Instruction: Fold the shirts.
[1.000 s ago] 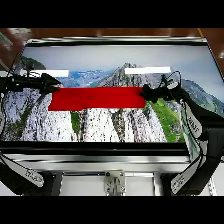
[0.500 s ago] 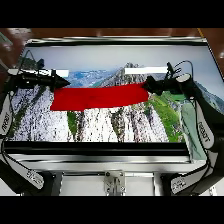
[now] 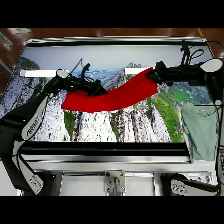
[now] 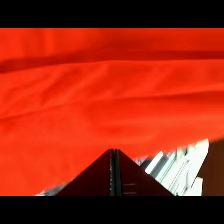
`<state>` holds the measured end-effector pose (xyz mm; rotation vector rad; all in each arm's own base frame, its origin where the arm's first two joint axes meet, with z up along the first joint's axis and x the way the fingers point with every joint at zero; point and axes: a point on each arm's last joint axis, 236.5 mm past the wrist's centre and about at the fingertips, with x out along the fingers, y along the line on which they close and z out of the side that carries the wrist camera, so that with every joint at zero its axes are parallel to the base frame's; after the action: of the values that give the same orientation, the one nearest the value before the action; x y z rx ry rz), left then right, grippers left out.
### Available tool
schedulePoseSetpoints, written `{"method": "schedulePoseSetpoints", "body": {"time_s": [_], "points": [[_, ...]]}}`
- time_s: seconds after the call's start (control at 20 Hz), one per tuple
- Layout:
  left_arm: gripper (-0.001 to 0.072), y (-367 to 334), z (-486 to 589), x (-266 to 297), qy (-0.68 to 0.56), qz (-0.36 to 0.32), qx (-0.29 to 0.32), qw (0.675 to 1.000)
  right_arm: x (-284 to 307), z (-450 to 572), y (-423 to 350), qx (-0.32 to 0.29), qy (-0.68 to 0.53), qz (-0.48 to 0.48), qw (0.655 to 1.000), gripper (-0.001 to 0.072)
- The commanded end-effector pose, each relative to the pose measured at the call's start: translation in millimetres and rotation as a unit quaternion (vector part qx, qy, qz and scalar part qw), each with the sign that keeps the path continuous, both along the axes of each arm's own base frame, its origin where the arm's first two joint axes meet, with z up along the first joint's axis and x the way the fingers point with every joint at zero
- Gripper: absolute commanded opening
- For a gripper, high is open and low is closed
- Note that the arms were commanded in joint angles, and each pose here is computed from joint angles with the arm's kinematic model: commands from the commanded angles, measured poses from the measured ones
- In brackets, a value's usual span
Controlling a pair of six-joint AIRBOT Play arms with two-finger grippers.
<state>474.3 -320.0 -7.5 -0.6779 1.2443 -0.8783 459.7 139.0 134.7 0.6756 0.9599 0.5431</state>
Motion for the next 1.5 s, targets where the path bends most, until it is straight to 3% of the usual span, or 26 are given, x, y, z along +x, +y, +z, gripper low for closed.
{"method": "schedulePoseSetpoints", "body": {"time_s": [0.0,0.35,0.6,0.8,1.05,1.25,1.45], "points": [[0.0037,-46.0,-3.6,-19.0,-0.003,-0.014,0.004,1.000,-27.8,40.1,5.8,0.005,-0.019,0.012,1.000,0.0059],[0.0037,-116.9,-48.3,-69.6,0.089,-0.029,-0.004,0.996,-52.2,63.9,12.1,0.015,-0.017,0.021,1.000,0.0059],[0.0035,-134.9,-50.8,-69.4,0.061,-0.026,-0.015,0.998,-41.6,61.1,3.8,0.009,-0.017,-0.009,1.000,0.0059],[0.0035,-38.7,-24.7,-23.6,0.004,-0.014,0.059,0.998,-19.3,41.3,14.5,-0.001,-0.017,-0.024,1.000,0.0059],[0.0036,134.6,93.8,38.0,-0.084,0.116,0.075,0.987,0.0,-4.4,129.1,0.025,-0.020,0.015,0.999,0.0059],[0.0036,243.7,183.3,30.0,-0.151,0.208,0.081,0.963,4.8,-52.6,224.1,0.081,0.003,-0.002,0.997,0.0059],[0.0037,288.2,228.9,-3.3,-0.187,0.227,0.099,0.951,3.4,-113.8,270.9,0.113,0.059,-0.039,0.991,0.0059]]}}
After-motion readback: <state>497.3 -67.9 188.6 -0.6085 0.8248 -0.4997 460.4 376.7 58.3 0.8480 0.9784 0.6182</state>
